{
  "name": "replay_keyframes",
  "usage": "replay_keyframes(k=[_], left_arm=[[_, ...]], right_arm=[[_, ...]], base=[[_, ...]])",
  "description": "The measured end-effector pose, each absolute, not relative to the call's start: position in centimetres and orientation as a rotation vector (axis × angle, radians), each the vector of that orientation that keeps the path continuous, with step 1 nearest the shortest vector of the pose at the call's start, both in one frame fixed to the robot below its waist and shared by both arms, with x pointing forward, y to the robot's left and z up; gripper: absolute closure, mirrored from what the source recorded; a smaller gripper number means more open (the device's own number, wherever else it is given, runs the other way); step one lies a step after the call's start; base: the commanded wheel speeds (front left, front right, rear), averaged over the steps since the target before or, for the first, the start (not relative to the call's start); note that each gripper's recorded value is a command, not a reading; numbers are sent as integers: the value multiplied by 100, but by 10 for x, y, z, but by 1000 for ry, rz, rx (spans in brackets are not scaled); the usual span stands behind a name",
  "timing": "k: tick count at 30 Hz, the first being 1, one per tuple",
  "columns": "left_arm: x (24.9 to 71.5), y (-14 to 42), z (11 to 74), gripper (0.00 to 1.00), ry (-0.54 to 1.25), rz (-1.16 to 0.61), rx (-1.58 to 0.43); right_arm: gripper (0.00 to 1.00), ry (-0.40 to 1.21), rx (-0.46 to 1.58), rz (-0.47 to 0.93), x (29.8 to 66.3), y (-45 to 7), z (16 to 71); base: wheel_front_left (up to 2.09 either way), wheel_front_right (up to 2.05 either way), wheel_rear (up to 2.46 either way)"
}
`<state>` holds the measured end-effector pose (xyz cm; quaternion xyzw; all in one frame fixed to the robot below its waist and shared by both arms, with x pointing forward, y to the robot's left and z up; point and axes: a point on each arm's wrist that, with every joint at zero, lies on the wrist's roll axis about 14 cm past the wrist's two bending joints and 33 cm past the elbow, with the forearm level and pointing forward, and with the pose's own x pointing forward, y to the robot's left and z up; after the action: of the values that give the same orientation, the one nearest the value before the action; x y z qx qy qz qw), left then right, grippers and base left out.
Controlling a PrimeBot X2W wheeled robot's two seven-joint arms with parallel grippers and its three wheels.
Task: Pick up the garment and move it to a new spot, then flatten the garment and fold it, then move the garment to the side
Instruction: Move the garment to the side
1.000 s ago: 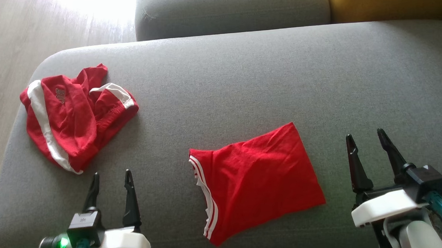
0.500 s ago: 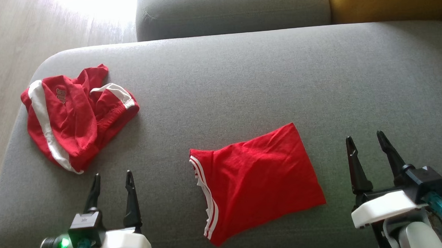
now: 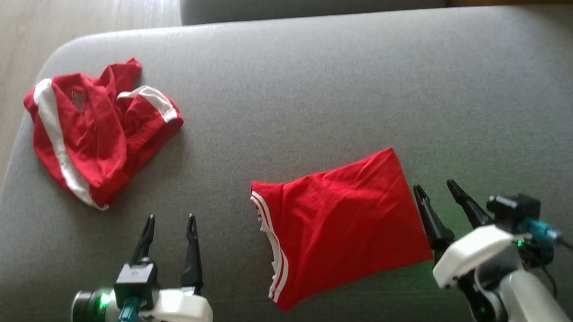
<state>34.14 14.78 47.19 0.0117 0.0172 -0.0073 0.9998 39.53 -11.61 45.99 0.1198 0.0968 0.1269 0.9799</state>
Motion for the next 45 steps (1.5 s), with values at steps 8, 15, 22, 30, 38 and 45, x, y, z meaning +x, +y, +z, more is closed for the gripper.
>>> replay_keyframes(k=[8, 15, 22, 30, 38, 45], left_arm=[[348, 150, 465, 0, 56, -11, 32], [361, 150, 478, 0, 12, -9, 36], [360, 150, 477, 0, 17, -11, 39], [361, 147, 478, 0, 13, -19, 41], [366, 127, 491, 0, -34, -89, 61], [382, 92, 493, 0, -55, -219, 64]], right_arm=[[0, 410, 204, 296, 404, -111, 417], [0, 498, 194, 330, 411, -101, 402], [0, 588, 175, 373, 406, -89, 384], [100, 605, 141, 415, 407, -83, 384], [100, 546, 2, 417, 411, -104, 395], [100, 489, -155, 377, 435, -150, 419]], base=[[0, 0, 0], [0, 0, 0], [0, 0, 0], [0, 0, 0], [0, 0, 0], [0, 0, 0]])
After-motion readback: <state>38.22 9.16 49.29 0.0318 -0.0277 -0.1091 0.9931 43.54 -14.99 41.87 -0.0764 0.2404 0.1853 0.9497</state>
